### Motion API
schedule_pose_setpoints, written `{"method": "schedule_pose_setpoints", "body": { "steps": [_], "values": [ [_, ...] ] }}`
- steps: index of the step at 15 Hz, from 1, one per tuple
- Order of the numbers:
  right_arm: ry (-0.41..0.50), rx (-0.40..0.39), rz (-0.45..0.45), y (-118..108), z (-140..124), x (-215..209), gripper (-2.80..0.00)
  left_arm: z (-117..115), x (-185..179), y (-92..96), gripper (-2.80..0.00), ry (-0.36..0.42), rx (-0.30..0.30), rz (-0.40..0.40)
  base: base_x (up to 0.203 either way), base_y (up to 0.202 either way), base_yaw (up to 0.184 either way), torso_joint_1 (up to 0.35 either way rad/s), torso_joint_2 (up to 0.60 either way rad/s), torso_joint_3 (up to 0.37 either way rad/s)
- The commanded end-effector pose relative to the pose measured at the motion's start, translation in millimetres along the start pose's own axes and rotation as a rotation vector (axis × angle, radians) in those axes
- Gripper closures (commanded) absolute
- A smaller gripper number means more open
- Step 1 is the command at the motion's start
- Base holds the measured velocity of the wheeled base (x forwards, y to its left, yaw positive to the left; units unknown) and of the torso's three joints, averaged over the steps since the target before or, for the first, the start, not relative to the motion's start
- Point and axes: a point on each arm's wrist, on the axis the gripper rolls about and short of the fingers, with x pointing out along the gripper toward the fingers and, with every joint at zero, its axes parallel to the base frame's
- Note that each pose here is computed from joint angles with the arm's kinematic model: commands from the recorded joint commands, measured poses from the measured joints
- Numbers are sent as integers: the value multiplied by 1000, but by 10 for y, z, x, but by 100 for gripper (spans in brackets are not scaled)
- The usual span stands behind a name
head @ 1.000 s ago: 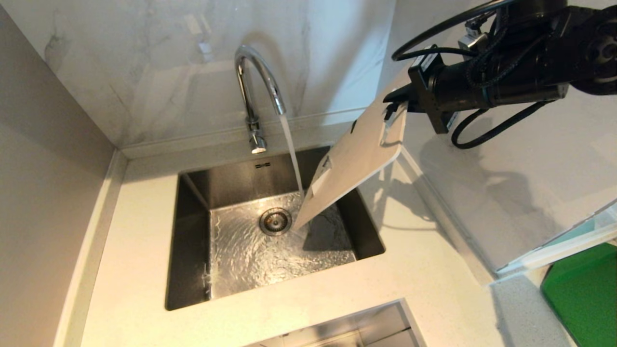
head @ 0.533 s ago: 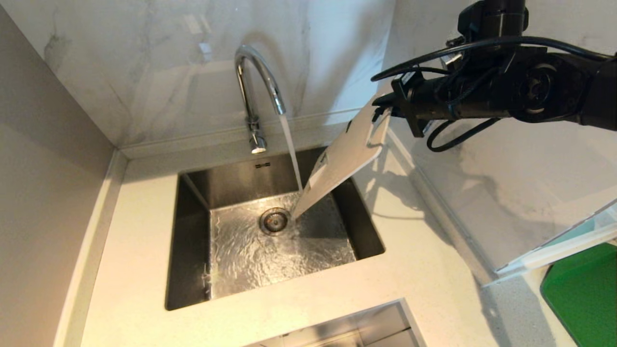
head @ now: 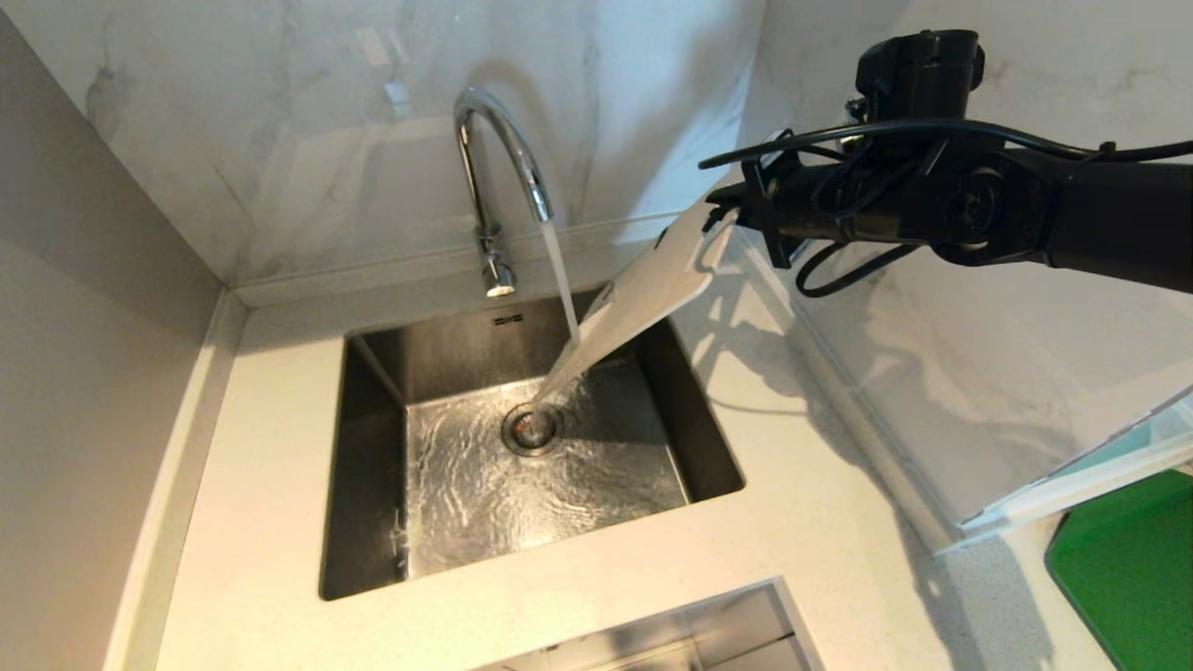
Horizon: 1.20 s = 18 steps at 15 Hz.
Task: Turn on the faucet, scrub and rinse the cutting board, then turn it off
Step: Scrub the cutting board underwater
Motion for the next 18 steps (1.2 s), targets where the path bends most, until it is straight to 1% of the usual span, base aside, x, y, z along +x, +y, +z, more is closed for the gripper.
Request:
{"method": "schedule_pose_setpoints", "body": {
  "steps": [1, 3, 6, 9, 13, 16, 18],
  "values": [
    [9, 5, 12, -17, -7, 32, 0, 0, 2, 0, 0, 2, -1, 1, 0, 0, 0, 0, 0, 0],
    [13, 7, 13, -3, -7, 16, 0, 1, 2, 0, 0, 2, -1, 1, 0, 0, 0, 0, 0, 0],
    [30, 12, 9, 173, -1, -197, 0, 0, 1, 0, 0, 2, -1, 1, 0, 0, 0, 0, 0, 0],
    [83, 18, 1, 480, -37, -637, 0, 1, 1, 0, 0, 0, -1, 1, 0, 0, 0, 0, 0, 0],
    [121, 8, -44, 761, -138, -1194, 0, 0, 2, 0, 0, 3, -1, 1, 0, 0, 0, 0, 0, 0],
    [149, 19, -89, 849, -218, -1482, 0, 1, 1, 0, 0, 0, -1, 1, 0, 0, 0, 0, 0, 0],
    [187, -2, -142, 849, -287, -1630, 0, 1, 2, 0, 0, 2, -1, 1, 0, 0, 0, 0, 0, 0]
  ]
}}
